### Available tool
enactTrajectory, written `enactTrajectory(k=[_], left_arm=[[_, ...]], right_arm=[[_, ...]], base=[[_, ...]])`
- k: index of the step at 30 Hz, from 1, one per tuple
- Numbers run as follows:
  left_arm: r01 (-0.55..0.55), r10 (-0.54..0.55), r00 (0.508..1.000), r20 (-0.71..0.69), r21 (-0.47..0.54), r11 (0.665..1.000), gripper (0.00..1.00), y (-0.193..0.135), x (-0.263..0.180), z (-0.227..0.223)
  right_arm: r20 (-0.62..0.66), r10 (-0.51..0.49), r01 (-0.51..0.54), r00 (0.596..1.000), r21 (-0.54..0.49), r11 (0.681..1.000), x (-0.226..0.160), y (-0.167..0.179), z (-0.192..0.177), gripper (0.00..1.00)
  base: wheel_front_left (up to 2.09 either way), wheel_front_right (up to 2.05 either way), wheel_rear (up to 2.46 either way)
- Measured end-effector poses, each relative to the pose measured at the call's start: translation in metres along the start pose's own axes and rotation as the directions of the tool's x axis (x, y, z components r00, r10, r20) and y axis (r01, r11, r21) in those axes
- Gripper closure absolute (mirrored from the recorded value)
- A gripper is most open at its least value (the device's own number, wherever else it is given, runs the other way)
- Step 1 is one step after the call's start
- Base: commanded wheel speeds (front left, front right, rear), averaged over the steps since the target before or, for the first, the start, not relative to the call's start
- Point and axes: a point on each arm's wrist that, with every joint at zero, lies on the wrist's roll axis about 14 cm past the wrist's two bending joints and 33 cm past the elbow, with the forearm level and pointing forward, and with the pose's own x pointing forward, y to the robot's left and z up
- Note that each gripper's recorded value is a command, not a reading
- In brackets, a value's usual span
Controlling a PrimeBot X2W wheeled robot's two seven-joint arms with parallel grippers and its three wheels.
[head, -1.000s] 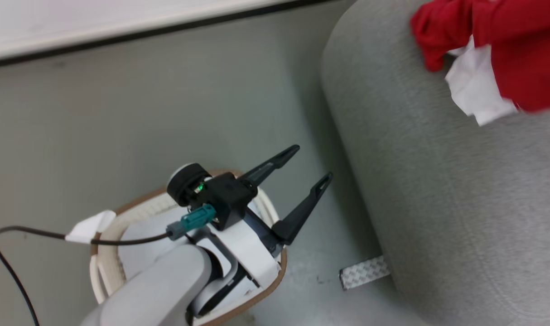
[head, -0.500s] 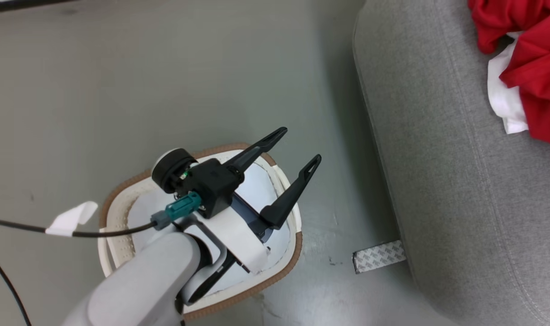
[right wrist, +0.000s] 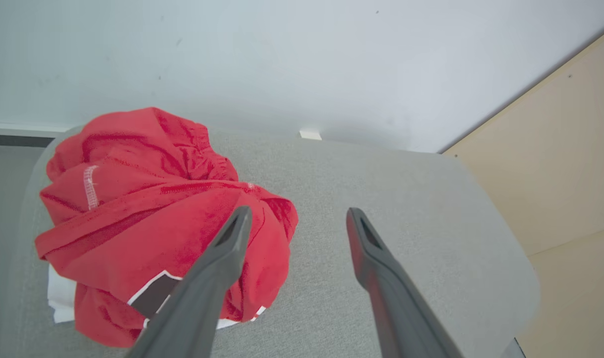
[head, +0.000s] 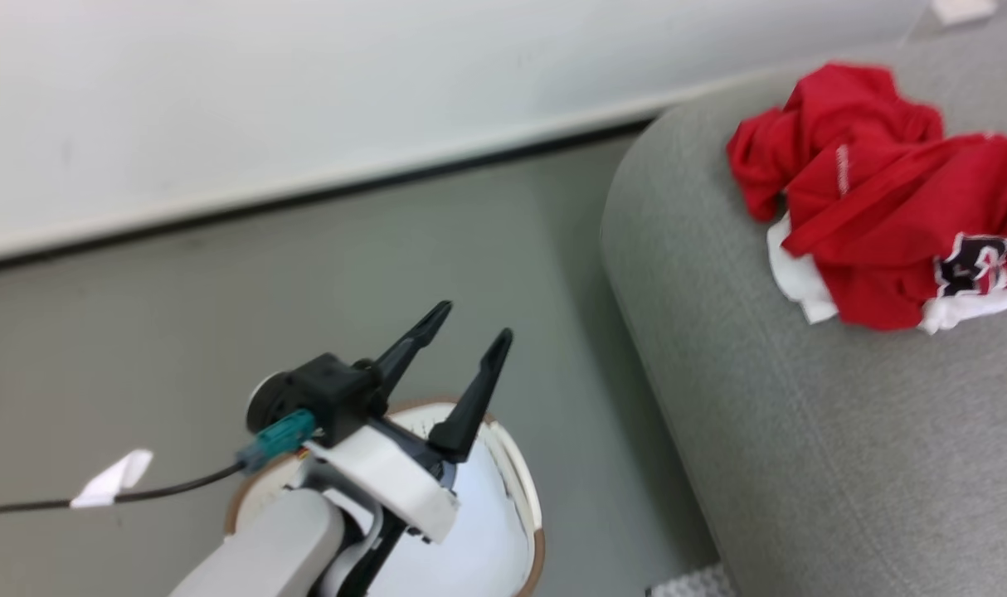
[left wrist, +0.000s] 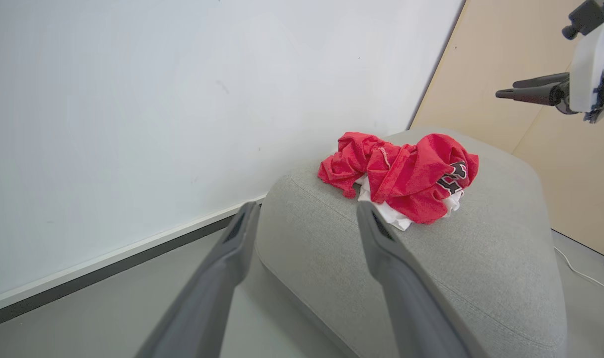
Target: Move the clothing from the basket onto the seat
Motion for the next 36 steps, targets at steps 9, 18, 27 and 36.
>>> enactTrajectory(k=[9, 18, 27, 36], left_arm=[[-0.194, 0.185, 0.973, 0.14, 0.058, 0.979, 0.0, 0.02, -0.041, 0.066], [-0.469, 0.447, 0.863, 0.237, 0.042, 0.882, 0.0, 0.071, -0.122, 0.101], [-0.677, 0.652, 0.707, 0.274, -0.003, 0.736, 0.0, 0.1, -0.202, 0.099], [-0.73, 0.718, 0.674, 0.172, 0.006, 0.684, 0.0, 0.099, -0.23, 0.049]], right_arm=[[0.459, 0.106, -0.136, 0.882, 0.034, 0.99, -0.089, 0.013, 0.109, 0.0], [0.674, 0.238, -0.403, 0.7, 0.097, 0.91, -0.136, 0.107, 0.119, 0.0], [0.715, 0.381, -0.615, 0.586, 0.086, 0.784, -0.172, 0.207, 0.077, 0.0], [0.678, 0.381, -0.675, 0.629, 0.233, 0.7, -0.178, 0.253, 0.011, 0.0]], base=[[0.0, 0.0, 0.0], [0.0, 0.0, 0.0], [0.0, 0.0, 0.0], [0.0, 0.0, 0.0]])
